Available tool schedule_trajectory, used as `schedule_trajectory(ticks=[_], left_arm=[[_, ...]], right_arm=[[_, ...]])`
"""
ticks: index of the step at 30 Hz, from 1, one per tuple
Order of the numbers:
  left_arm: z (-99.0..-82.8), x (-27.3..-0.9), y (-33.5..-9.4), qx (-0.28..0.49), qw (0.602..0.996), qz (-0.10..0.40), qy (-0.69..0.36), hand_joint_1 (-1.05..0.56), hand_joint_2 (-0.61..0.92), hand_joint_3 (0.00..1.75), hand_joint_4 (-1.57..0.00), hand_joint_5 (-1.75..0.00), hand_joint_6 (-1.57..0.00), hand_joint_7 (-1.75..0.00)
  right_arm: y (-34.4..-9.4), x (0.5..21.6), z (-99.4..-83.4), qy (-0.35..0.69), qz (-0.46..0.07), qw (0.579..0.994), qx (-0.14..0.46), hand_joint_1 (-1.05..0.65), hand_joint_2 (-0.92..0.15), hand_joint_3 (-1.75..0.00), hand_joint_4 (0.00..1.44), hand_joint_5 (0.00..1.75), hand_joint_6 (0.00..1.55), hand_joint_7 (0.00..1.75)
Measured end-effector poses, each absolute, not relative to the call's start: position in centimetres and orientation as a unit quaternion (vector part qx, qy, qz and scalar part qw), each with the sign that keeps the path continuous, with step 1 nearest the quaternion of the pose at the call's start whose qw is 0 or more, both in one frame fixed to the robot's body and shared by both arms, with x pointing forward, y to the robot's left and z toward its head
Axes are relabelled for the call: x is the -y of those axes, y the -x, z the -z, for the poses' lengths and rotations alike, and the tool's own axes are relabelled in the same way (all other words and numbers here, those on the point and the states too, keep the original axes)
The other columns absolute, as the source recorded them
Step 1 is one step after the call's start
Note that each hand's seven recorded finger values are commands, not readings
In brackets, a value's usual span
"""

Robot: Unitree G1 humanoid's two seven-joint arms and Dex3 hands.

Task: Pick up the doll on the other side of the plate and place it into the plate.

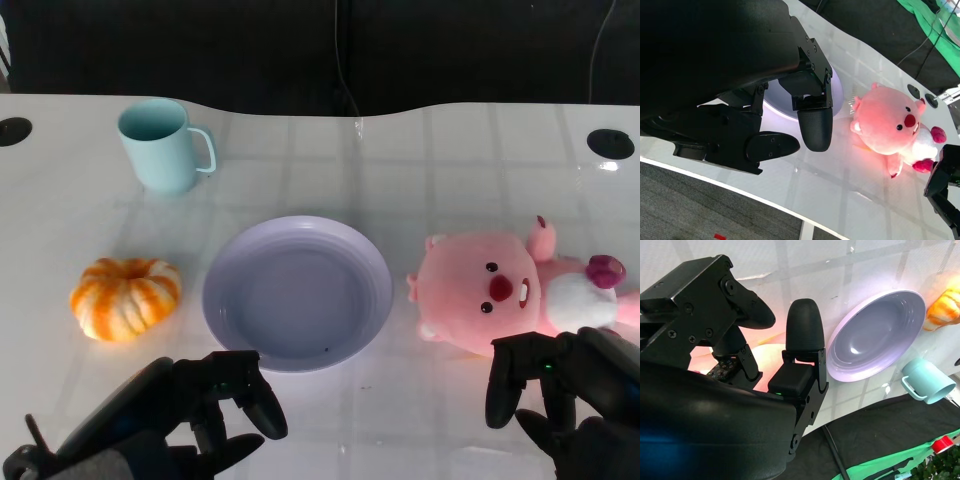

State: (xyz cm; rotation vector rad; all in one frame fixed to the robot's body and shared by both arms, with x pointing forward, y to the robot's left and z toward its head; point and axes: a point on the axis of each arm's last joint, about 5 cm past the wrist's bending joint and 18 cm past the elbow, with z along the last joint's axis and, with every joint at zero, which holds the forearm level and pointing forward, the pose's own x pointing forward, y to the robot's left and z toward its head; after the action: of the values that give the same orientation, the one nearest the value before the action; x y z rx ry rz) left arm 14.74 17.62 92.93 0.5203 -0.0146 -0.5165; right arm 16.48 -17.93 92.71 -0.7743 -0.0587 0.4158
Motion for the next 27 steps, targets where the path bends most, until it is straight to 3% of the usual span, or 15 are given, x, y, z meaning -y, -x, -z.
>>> schedule_trajectory(ticks=[22,26,27], left_arm=[[-92.91,-17.63,-14.74,0.007,0.934,0.253,-0.254,-0.15,0.92,0.47,-0.61,-1.59,-0.6,-1.21],[-92.84,-17.65,-14.75,0.007,0.933,0.253,-0.254,-0.14,0.92,0.48,-0.61,-1.6,-0.6,-1.22],[-92.8,-17.66,-14.76,0.008,0.933,0.254,-0.254,-0.13,0.92,0.48,-0.61,-1.62,-0.6,-1.23]], right_arm=[[-16.49,17.93,-92.7,0.375,-0.201,0.905,0.028,-0.01,-0.41,-1.19,0.82,1.71,0.82,1.27],[-16.49,17.94,-92.71,0.372,-0.199,0.906,0.029,-0.02,-0.4,-1.18,0.83,1.52,0.8,1.17],[-16.49,17.96,-92.72,0.372,-0.196,0.907,0.031,-0.02,-0.44,-1.06,0.83,1.37,0.8,1.03]])
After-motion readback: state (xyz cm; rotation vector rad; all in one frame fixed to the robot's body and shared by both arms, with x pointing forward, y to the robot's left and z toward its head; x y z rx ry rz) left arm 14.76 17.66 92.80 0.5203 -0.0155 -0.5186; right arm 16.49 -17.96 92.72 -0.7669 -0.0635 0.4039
